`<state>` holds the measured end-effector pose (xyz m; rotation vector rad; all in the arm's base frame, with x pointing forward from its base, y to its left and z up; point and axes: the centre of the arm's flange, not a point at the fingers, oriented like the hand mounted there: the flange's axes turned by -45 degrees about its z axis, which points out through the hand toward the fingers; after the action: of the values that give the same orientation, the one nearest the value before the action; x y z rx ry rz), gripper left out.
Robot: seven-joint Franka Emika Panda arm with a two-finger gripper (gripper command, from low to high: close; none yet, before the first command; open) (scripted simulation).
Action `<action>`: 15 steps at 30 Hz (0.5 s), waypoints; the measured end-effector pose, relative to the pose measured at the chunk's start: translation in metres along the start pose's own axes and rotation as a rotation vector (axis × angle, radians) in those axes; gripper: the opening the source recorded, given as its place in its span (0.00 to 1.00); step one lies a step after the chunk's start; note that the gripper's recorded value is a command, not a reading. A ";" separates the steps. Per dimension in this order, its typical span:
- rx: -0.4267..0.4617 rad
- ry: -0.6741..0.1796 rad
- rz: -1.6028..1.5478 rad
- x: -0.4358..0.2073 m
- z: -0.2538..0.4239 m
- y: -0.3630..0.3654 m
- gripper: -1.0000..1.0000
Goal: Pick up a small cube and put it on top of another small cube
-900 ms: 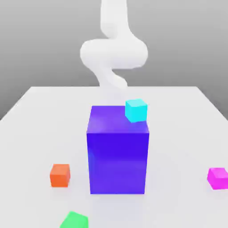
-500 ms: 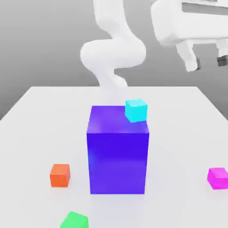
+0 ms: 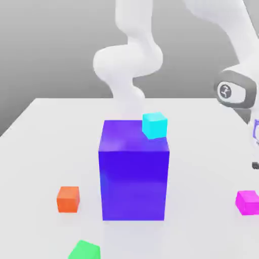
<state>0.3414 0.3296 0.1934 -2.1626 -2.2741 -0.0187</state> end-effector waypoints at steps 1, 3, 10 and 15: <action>0.002 -0.005 -0.014 0.001 0.013 -0.002 0.50; 0.004 -0.010 -0.023 0.002 0.039 -0.004 0.50; 0.007 -0.012 -0.025 0.001 0.062 -0.006 0.00; 0.005 -0.013 -0.027 0.002 0.032 -0.005 0.00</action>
<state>0.3364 0.3320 0.1617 -2.1360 -2.3068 0.0010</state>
